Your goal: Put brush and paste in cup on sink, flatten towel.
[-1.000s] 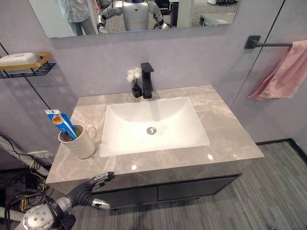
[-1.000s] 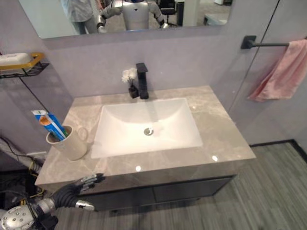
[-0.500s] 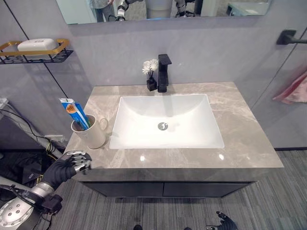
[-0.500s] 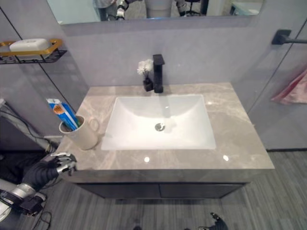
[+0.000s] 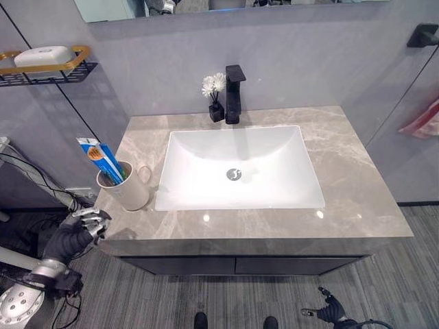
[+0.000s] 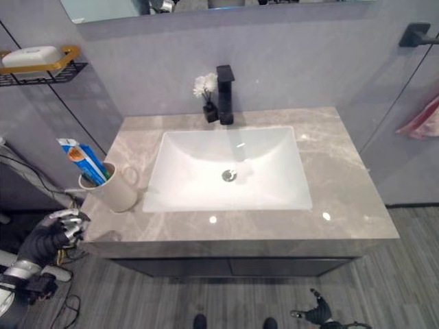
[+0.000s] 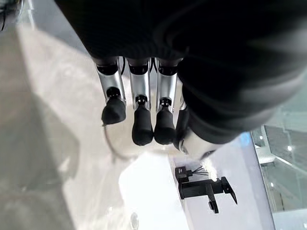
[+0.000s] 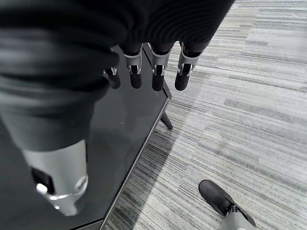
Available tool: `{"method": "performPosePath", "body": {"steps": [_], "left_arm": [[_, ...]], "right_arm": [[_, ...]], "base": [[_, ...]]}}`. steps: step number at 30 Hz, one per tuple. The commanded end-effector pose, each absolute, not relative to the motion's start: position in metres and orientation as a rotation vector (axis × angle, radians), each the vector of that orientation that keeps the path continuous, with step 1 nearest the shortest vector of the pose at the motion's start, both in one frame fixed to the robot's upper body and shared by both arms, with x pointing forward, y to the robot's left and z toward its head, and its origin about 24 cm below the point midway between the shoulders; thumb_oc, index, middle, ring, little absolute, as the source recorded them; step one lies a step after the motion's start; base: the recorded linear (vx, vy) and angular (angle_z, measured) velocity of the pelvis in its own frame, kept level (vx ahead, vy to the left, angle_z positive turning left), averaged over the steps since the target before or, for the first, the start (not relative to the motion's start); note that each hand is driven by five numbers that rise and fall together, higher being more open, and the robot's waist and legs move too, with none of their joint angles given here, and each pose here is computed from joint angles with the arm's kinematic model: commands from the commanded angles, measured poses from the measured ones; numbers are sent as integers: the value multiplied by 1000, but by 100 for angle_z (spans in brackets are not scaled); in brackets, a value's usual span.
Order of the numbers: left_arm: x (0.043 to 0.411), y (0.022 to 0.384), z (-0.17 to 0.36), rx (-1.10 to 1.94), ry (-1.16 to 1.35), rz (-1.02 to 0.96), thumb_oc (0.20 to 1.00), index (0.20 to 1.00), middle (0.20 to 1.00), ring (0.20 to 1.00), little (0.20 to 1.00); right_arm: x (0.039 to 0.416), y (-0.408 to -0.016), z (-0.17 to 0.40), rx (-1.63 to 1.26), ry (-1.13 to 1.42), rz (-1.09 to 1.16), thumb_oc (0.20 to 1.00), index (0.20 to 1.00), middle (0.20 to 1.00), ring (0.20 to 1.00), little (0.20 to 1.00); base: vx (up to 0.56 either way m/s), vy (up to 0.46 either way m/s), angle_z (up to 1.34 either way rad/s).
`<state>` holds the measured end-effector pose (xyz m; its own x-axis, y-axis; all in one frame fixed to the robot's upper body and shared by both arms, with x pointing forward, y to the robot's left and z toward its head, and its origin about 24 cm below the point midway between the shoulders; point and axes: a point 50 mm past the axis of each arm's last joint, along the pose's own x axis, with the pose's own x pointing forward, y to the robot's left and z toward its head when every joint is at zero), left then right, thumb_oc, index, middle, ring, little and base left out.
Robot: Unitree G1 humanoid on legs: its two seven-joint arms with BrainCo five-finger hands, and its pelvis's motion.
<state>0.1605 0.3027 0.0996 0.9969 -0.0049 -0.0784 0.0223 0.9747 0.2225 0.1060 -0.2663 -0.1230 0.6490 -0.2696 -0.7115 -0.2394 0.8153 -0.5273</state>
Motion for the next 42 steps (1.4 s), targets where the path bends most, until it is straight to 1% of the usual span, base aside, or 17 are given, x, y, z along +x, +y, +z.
{"method": "performPosePath", "body": {"steps": [1,4,7,14,16,23,34,42], "left_arm": [[166,308,128,275,-89,23,200,200,200,200,200],[167,308,126,267,-89,30,200,200,200,200,200],[167,310,124,240,-97,42,200,200,200,200,200],[168,309,119,236,-81,36,200,200,200,200,200],[168,311,111,203,-67,63,200,200,200,200,200],[169,312,93,203,-15,84,200,200,200,200,200],[172,313,94,217,-4,64,200,200,200,200,200],[180,316,88,220,-8,98,200,200,200,200,200]], "right_arm": [[131,-267,-112,-701,789,24,1000,1000,1000,1000,1000],[133,-266,-111,-702,772,32,1000,1000,1000,1000,1000],[139,-271,-103,-769,727,29,1000,1000,1000,1000,1000],[140,-276,-102,-773,728,-8,1000,1000,1000,1000,1000],[146,-276,-96,-799,683,-23,1000,1000,1000,1000,1000],[149,-272,-97,-793,674,-35,1000,1000,1000,1000,1000],[158,-275,-91,-823,641,-34,1000,1000,1000,1000,1000],[164,-270,-92,-819,636,-3,1000,1000,1000,1000,1000]], "base": [[44,-9,-11],[20,-1,-19],[7,6,-18],[12,8,-4],[10,17,-4],[4,4,-1],[-15,2,-7],[-36,9,-5]]}}
